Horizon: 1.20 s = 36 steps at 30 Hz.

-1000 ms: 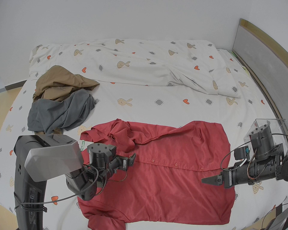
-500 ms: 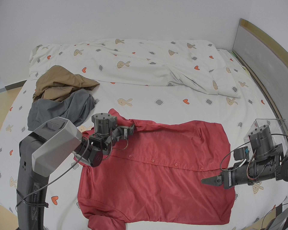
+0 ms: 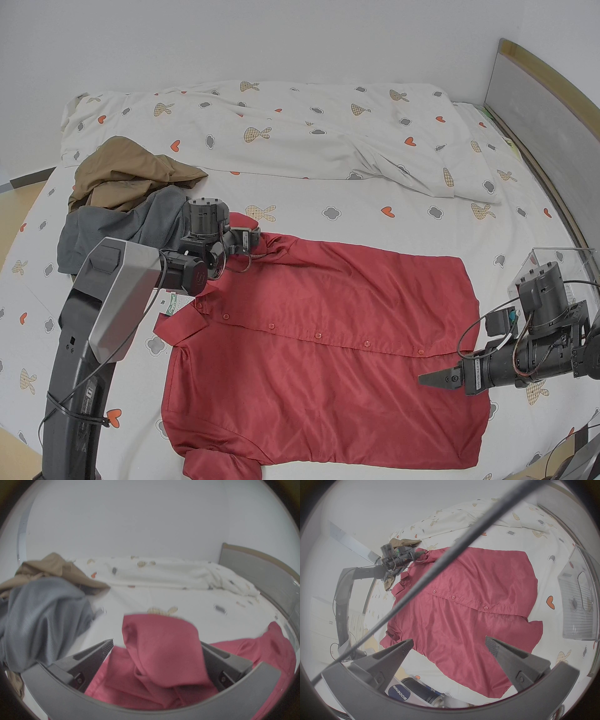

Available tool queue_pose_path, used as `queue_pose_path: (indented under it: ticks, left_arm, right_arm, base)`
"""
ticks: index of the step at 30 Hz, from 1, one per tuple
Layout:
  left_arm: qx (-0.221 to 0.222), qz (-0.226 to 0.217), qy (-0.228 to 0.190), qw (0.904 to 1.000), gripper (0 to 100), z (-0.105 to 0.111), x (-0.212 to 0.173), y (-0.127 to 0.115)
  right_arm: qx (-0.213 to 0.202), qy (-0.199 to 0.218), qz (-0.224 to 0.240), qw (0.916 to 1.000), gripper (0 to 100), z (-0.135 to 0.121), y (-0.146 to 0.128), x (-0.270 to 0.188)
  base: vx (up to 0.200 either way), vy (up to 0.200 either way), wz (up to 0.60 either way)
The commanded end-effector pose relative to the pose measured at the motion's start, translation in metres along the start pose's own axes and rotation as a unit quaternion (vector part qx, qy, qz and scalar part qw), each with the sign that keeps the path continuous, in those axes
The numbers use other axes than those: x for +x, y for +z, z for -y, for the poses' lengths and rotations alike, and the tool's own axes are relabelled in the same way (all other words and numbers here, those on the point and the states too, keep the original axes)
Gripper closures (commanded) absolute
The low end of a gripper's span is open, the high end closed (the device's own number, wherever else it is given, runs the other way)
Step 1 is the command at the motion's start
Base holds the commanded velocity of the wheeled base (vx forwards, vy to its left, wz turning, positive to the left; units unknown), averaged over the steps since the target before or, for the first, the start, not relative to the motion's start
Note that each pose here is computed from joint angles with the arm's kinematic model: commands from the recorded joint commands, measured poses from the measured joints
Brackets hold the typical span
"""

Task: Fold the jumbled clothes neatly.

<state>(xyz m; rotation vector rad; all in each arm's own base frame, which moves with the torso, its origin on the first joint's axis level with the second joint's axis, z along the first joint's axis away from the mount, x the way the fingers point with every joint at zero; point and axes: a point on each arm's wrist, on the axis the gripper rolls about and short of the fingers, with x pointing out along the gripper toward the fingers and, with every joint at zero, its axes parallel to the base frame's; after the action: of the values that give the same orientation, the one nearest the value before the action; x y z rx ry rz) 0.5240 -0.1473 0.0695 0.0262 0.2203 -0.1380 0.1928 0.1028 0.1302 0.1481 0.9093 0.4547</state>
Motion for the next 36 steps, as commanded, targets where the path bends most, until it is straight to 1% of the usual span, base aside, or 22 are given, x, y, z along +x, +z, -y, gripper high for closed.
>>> queue_pose_path:
  ticks: [1,4,7,11,13,14,15,17,18,20,21,22,23,24,28,30,32,33,34,36]
  left_arm:
    - [0.007,-0.062,0.003,0.9981,0,0.001,0.02,-0.051]
    - [0.008,-0.066,0.001,0.9978,0,0.003,0.02,-0.054]
    - [0.005,-0.056,0.001,0.9984,0,0.004,0.018,-0.046]
    - [-0.001,-0.029,0.001,0.9996,0,0.002,0.009,-0.013]
    - [-0.002,-0.018,0.001,0.9998,0,0.002,0.004,-0.001]
    - [-0.002,-0.018,0.001,0.9998,0,0.002,0.004,-0.001]
    - [-0.004,-0.004,0.001,1.0,0,0.001,-0.001,0.013]
    - [-0.005,0.009,0.0,0.9999,0,0.001,-0.007,0.027]
    - [-0.007,0.024,0.0,0.9997,0,0.0,-0.013,0.043]
    - [-0.009,0.049,-0.001,0.9988,0,0.0,-0.025,0.066]
    - [-0.01,0.06,-0.001,0.9981,0,-0.001,-0.029,0.075]
    - [-0.01,0.06,-0.001,0.9981,0,-0.001,-0.029,0.075]
    - [-0.012,0.085,-0.002,0.9963,0,-0.002,-0.04,0.095]
    - [-0.013,0.096,-0.002,0.9953,0,-0.002,-0.044,0.102]
    - [-0.012,0.096,-0.005,0.9953,0,-0.003,-0.054,0.098]
    - [-0.006,0.056,-0.028,0.998,0,-0.003,-0.072,0.076]
    - [0.0,-0.001,-0.077,0.9971,0,-0.001,-0.09,0.051]
    - [0.002,-0.026,-0.103,0.9944,0,-0.002,-0.099,0.041]
    - [0.002,-0.035,-0.11,0.9933,0,-0.003,-0.101,0.037]
    - [0.001,-0.09,-0.175,0.9804,0,-0.008,-0.122,0.012]
  right_arm:
    - [0.001,-0.001,-0.001,1.0,0,0.001,0.0,0.0]
    - [0.001,-0.001,0.0,1.0,0,0.0,0.0,0.0]
    - [0.001,-0.002,-0.001,1.0,0,0.001,0.0,0.001]
    - [0.001,-0.003,-0.004,1.0,0,0.001,0.0,0.003]
    - [0.001,-0.003,-0.005,1.0,0,0.001,0.0,0.003]
    - [0.001,-0.003,-0.005,1.0,0,0.001,0.0,0.003]
    - [0.003,-0.003,-0.005,1.0,0,0.002,0.0,0.003]
    - [0.002,-0.004,-0.004,1.0,0,0.002,0.0,0.003]
    - [0.002,-0.004,-0.004,1.0,0,0.002,0.0,0.003]
    - [0.003,-0.004,-0.004,1.0,0,0.002,0.0,0.003]
    - [0.003,-0.004,-0.004,1.0,0,0.002,0.0,0.003]
    - [0.003,-0.004,-0.004,1.0,0,0.002,0.0,0.003]
    - [0.003,-0.004,-0.004,1.0,0,0.002,0.0,0.003]
    - [0.003,-0.004,-0.004,1.0,0,0.002,0.0,0.003]
    - [0.002,-0.004,-0.004,1.0,0,0.002,0.0,0.002]
    - [0.002,-0.003,-0.002,1.0,0,0.001,0.0,0.002]
    - [0.002,-0.004,-0.004,1.0,0,0.002,0.0,0.003]
    - [0.002,-0.003,-0.004,1.0,0,0.002,0.0,0.003]
    - [0.002,-0.003,-0.004,1.0,0,0.002,0.0,0.003]
    - [0.002,-0.003,-0.005,1.0,0,0.002,0.0,0.003]
  base:
    - [0.0,0.0,0.0]
    - [0.0,0.0,0.0]
    - [0.0,0.0,0.0]
    - [0.0,0.0,0.0]
    - [0.0,0.0,0.0]
    - [0.0,0.0,0.0]
    - [0.0,0.0,0.0]
    - [0.0,0.0,0.0]
    - [0.0,0.0,0.0]
    - [0.0,0.0,0.0]
    - [0.0,0.0,0.0]
    - [0.0,0.0,0.0]
    - [0.0,0.0,0.0]
    - [0.0,0.0,0.0]
    - [0.0,0.0,0.0]
    - [0.0,0.0,0.0]
    - [0.0,0.0,0.0]
    - [0.0,0.0,0.0]
    - [0.0,0.0,0.0]
    - [0.0,0.0,0.0]
